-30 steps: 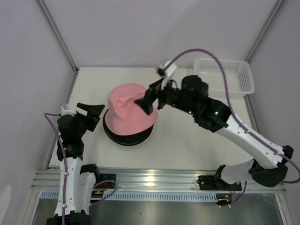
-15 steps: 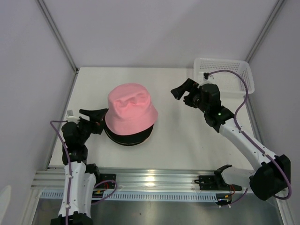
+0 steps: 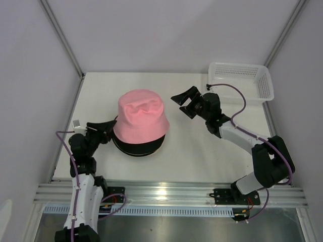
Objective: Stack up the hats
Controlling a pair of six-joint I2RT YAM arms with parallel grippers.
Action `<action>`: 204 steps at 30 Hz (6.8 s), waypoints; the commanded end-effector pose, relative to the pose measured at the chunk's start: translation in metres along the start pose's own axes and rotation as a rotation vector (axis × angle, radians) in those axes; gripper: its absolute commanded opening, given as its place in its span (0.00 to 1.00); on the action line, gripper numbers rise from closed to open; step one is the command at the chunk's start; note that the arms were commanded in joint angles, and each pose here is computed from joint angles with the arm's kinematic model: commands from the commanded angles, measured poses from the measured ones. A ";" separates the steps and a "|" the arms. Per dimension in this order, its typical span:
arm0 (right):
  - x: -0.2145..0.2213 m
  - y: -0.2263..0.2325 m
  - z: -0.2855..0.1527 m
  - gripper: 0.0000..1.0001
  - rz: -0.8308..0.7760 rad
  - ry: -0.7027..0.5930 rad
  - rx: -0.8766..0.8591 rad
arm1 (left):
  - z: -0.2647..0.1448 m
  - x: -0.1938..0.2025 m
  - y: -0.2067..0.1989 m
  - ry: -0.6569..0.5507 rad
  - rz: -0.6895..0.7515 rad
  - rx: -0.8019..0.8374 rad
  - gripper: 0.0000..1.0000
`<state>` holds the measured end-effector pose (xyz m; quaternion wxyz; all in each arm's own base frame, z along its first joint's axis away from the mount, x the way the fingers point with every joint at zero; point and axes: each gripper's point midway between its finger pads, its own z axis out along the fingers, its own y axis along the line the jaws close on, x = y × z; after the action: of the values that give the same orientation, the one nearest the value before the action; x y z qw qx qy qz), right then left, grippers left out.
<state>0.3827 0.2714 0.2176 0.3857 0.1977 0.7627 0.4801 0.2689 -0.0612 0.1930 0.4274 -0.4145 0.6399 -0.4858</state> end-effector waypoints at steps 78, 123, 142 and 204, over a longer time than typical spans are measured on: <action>0.062 0.054 -0.008 0.00 -0.079 0.084 -0.314 | -0.031 -0.002 -0.036 -0.114 0.615 0.116 0.01; 0.149 -0.124 0.048 0.00 -0.211 0.515 0.304 | -0.045 -0.007 0.120 -0.078 0.372 -0.513 0.01; 0.152 -0.144 0.033 0.00 -0.470 0.479 0.428 | -0.040 -0.008 0.105 -0.063 0.418 -0.466 0.08; 0.102 0.025 0.135 0.73 -0.482 0.467 -0.027 | 0.035 -0.015 0.028 0.063 0.184 -0.103 0.61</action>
<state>0.4194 0.4174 0.1520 0.3025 -0.0877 0.8612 0.3989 0.3080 -0.0411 0.1503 0.4219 -0.3790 0.7275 -0.3862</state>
